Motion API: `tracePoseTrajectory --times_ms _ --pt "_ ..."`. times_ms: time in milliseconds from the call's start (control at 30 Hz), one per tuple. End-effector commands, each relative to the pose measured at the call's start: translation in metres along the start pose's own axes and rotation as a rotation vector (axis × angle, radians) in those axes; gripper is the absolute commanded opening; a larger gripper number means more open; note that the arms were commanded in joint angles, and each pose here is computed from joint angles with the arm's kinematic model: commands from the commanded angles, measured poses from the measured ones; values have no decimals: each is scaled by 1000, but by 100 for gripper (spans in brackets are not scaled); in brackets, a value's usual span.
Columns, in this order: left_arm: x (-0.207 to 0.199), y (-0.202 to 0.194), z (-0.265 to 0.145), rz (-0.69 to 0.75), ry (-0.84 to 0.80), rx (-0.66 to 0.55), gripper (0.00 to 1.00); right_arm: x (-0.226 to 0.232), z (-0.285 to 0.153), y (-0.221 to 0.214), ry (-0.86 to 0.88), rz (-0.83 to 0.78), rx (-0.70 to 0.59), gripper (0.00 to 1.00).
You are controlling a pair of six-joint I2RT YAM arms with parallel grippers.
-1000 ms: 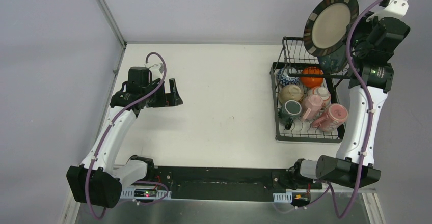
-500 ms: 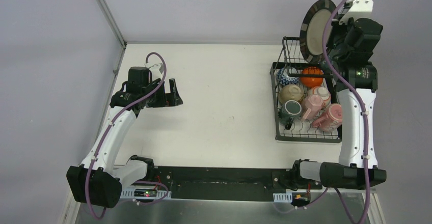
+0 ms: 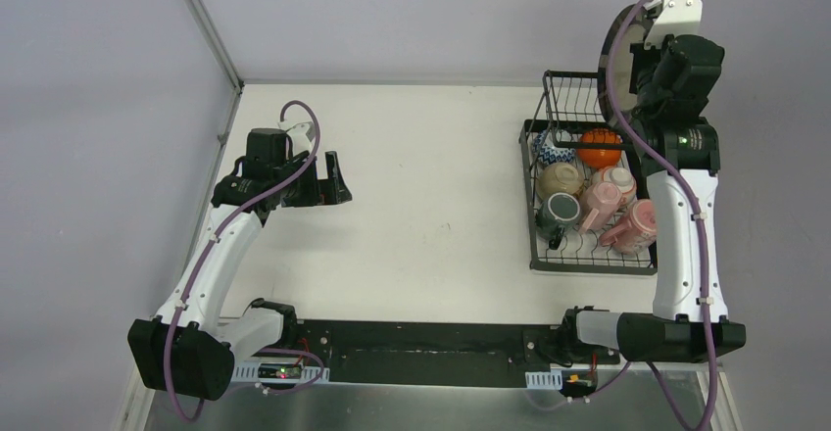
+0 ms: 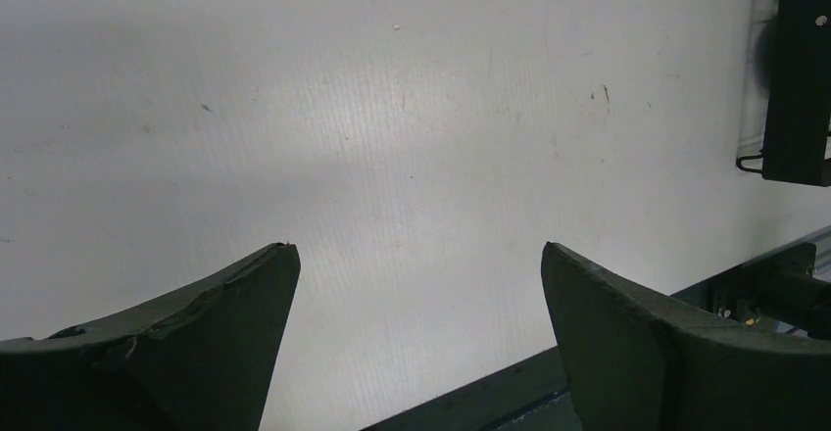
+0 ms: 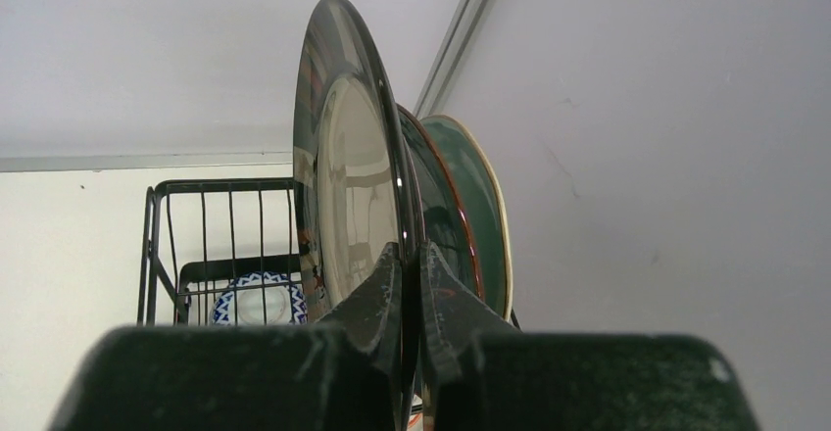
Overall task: Load the mixed dishes into the dish rack
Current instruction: Insert the plate into the dish rack.
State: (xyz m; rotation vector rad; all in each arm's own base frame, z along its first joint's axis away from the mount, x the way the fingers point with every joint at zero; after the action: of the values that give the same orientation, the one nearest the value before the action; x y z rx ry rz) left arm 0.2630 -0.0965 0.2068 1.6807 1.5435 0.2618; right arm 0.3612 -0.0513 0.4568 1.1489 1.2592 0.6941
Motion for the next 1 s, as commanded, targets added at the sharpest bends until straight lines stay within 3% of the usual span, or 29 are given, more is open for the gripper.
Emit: tracePoseTrajectory --times_ms 0,700,967 --pt "-3 7 -3 37 1 -39 99 -30 -16 63 -117 70 -243 0" --pt "-2 6 -3 38 5 -37 99 -6 7 13 -100 80 -126 0" --pt "-2 6 -2 37 5 -34 99 -11 3 16 -124 96 -125 0"
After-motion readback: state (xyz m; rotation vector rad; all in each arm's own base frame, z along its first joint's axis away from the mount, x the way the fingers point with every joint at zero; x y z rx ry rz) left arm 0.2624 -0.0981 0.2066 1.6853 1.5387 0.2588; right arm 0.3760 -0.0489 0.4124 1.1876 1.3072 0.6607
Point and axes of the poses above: each gripper's point midway between its finger pads, its own z axis out along the fingers, its own x axis along the line the jaws close on, y = z × x, the point moved 2 cm from there along -z, back along the fingers, and after that the axes turned 3 degrees about -z, right-handed, at the moved point
